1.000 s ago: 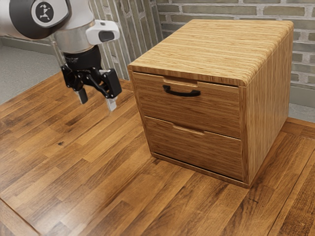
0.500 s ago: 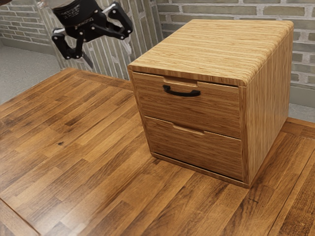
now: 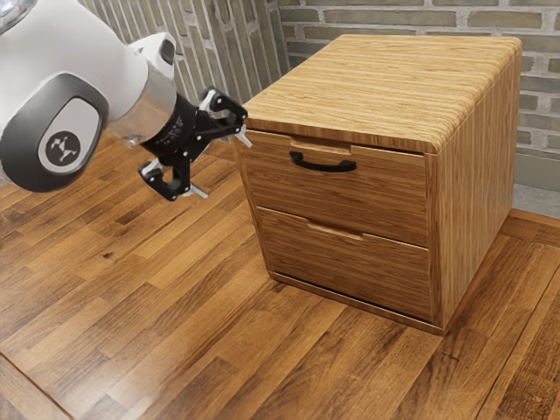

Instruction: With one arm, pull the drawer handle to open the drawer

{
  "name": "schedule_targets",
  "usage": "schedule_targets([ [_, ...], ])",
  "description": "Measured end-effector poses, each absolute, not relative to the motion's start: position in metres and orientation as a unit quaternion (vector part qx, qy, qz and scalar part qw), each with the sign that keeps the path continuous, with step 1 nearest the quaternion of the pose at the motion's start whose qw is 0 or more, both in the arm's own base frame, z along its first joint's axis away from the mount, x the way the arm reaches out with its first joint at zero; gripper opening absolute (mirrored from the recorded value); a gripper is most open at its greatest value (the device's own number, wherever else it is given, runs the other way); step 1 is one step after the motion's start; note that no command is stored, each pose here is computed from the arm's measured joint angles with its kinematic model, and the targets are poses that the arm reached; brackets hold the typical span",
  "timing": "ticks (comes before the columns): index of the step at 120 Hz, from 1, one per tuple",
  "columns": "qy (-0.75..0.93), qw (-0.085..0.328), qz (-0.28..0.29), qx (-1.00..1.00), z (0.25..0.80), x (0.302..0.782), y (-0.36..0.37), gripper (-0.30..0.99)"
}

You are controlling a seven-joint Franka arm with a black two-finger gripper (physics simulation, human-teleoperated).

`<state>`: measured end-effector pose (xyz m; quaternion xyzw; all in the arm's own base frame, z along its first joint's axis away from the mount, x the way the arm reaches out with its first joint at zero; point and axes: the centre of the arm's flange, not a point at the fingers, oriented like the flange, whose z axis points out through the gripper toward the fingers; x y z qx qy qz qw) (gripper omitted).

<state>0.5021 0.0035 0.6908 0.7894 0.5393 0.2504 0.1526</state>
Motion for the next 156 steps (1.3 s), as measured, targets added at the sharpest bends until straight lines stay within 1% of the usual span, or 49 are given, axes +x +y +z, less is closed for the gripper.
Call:
schedule_targets([
  [20,0.563,0.200,0.271,0.755,0.678,0.515,-0.011,0.69],
  [35,0.584,0.233,0.272,0.728,0.675,0.516,-0.019,0.69],
  [72,0.622,0.272,0.266,0.685,0.663,0.513,-0.028,0.69],
  [92,0.634,0.285,0.265,0.668,0.663,0.514,-0.029,0.69],
  [110,0.640,0.286,0.255,0.666,0.646,0.521,-0.041,0.69],
  [156,0.645,0.298,0.249,0.658,0.636,0.528,-0.058,0.69],
])
